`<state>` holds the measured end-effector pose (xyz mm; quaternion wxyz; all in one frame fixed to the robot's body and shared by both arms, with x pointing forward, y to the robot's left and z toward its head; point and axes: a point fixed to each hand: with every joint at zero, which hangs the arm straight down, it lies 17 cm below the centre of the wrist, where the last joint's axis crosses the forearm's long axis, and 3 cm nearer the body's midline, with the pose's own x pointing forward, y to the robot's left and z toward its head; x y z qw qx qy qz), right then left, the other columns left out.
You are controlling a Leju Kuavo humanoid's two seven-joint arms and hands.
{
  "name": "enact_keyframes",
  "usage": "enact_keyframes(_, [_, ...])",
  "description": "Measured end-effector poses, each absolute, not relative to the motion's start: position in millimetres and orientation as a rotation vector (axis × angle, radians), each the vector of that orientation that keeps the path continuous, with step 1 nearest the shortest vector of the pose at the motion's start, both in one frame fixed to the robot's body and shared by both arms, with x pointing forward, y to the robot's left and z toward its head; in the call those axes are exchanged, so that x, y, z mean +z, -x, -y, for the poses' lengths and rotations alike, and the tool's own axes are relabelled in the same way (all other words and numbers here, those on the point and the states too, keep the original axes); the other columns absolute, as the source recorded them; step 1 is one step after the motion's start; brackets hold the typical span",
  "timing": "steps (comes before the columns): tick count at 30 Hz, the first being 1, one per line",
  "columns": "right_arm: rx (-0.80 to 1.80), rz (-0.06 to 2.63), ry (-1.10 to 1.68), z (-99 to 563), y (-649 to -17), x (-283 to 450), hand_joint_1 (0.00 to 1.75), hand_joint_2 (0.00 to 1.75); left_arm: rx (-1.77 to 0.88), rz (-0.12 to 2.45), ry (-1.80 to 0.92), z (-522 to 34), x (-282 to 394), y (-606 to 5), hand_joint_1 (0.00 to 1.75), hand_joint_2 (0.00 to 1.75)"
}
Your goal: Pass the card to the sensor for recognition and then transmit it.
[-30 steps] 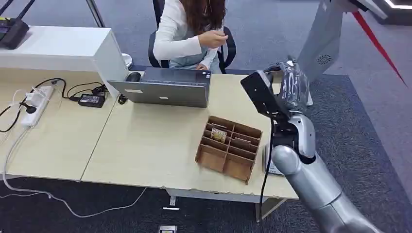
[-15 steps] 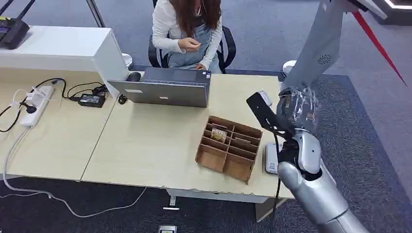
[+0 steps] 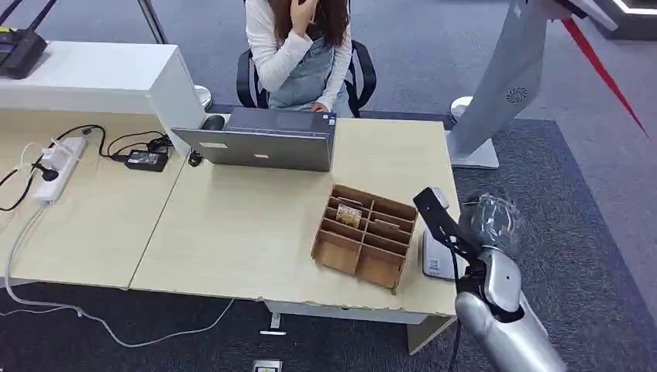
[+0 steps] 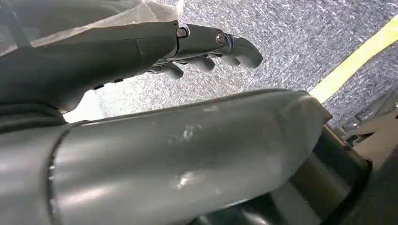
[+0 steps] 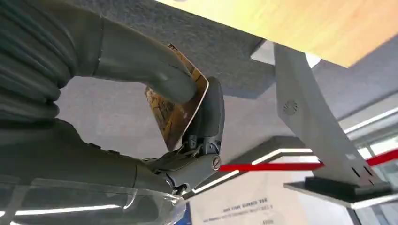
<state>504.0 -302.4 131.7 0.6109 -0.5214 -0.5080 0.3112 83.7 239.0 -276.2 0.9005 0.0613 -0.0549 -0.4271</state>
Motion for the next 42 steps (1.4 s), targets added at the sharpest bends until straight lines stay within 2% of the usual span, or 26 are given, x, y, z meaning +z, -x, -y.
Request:
enact_keyframes(5, [0.745,1.252,1.117,313.1,-495.9,106.7,1.75,1.75,-0.879,0.106,-0.134,-238.1,-276.2,-82.0,0.00,0.00])
enact_keyframes(13, [0.767,1.181,1.117,337.4,-486.7,74.7,1.75,1.75,-0.877,0.106,-0.129,-234.2,-275.8,-82.5,0.00,0.00])
enact_keyframes(42, [0.730,1.130,1.015,339.0,-476.1,30.9,1.75,1.75,-0.882,0.110,-0.130,-232.0,-275.4,-83.6,0.00,0.00])
